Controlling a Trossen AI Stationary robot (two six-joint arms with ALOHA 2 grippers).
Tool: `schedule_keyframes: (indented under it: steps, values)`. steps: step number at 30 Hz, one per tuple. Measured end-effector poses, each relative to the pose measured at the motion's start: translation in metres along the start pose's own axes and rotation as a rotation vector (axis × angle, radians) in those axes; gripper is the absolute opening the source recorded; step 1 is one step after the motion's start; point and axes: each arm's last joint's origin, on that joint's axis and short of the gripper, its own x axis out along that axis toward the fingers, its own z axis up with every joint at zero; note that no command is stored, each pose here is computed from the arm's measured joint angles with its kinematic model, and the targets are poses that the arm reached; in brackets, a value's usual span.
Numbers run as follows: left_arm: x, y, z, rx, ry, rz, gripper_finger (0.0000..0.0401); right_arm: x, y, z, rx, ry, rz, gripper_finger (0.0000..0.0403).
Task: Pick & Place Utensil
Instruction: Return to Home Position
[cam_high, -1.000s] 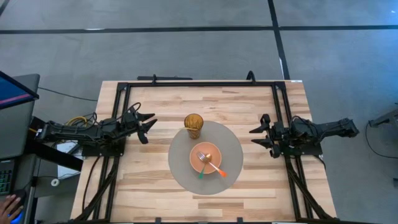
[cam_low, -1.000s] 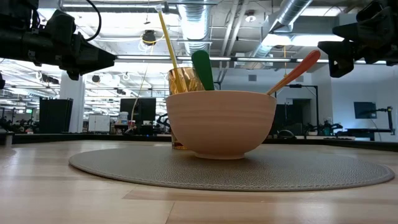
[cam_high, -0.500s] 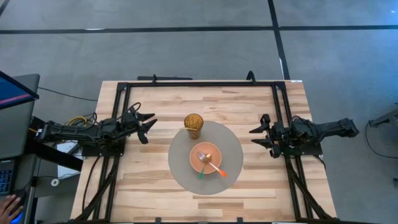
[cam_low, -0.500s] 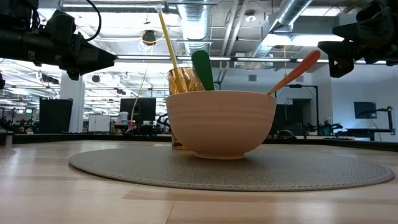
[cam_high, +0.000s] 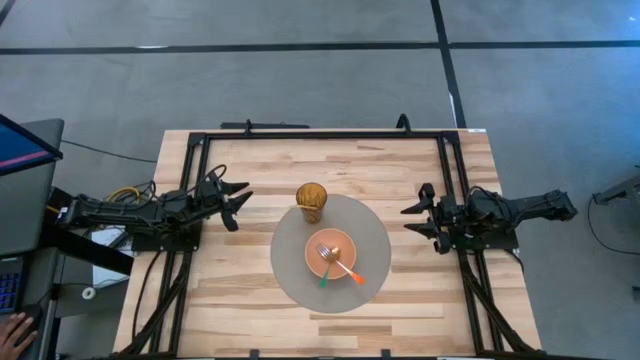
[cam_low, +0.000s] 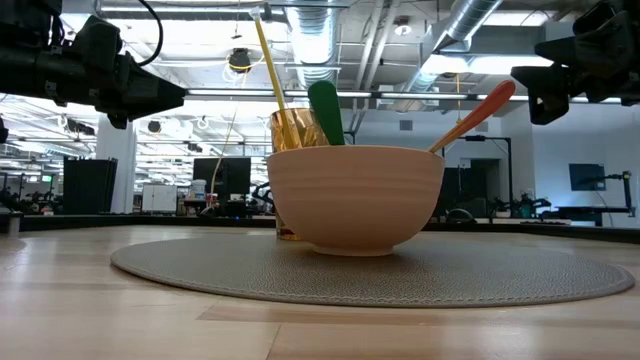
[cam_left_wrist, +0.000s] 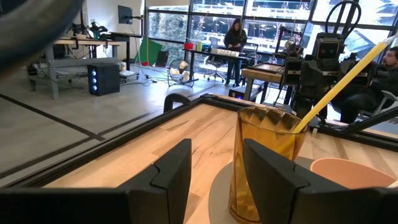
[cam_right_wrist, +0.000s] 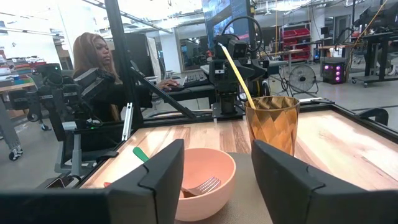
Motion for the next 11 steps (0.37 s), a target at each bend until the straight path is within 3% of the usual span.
schedule_keyframes:
  steps: [11]
  values:
    - [0.0000,0.0000,0.0000,0.000,0.000,0.000,0.0145,0.0000,0.0000,0.0001,0.000,0.000,0.000,0.0182]
